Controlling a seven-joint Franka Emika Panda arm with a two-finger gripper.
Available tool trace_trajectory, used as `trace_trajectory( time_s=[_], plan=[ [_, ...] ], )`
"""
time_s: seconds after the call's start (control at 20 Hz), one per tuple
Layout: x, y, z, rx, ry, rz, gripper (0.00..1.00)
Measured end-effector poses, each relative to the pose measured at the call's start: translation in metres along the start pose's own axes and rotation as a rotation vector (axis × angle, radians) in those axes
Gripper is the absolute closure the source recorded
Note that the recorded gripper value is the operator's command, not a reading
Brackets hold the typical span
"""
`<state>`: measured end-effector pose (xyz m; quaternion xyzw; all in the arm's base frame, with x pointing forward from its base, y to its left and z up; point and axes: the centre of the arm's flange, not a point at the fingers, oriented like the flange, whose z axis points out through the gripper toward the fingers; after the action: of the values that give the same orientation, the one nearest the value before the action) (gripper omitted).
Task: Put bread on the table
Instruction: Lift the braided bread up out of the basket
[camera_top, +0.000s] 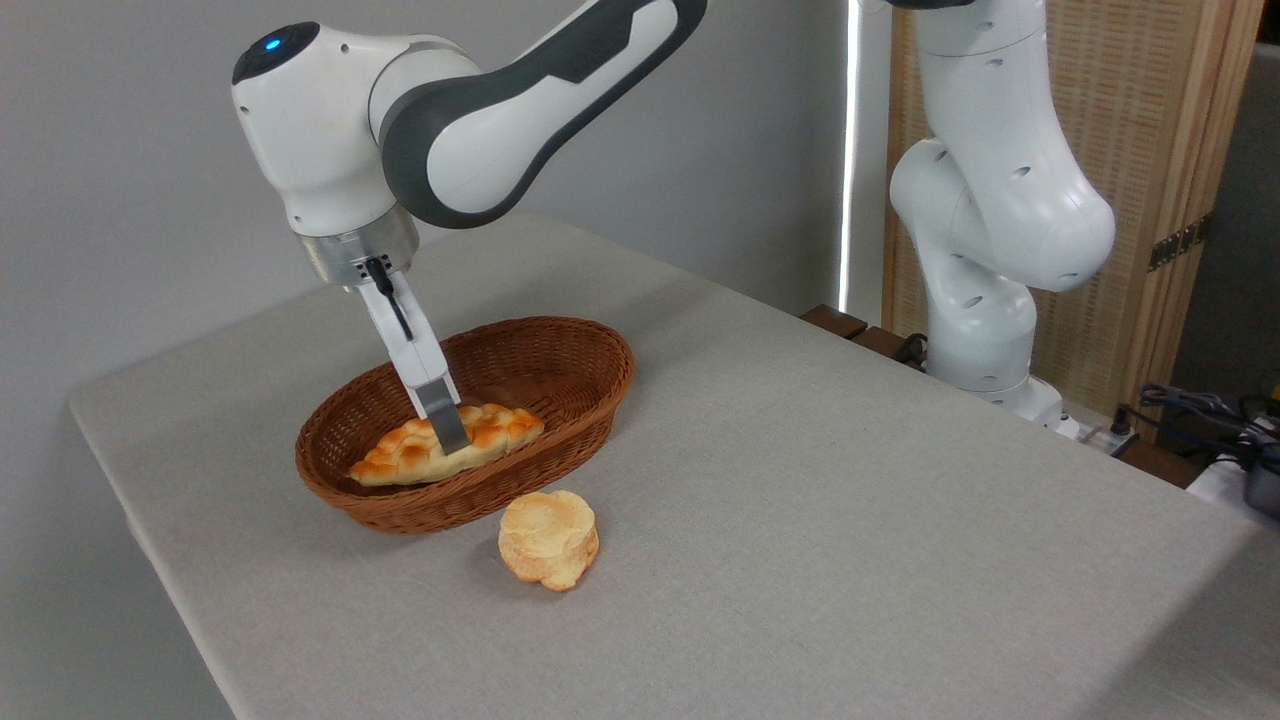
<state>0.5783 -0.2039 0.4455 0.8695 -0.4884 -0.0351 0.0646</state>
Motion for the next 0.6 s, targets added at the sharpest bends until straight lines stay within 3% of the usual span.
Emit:
trace_trajectory(
  time_s=[0.2,0.6],
  plan=[
    [0.004,0.004,-0.003,0.004,0.004,0.009,0.55],
    [-0.002,0.017,-0.04,0.033,0.031,0.017,0.54]
  ],
)
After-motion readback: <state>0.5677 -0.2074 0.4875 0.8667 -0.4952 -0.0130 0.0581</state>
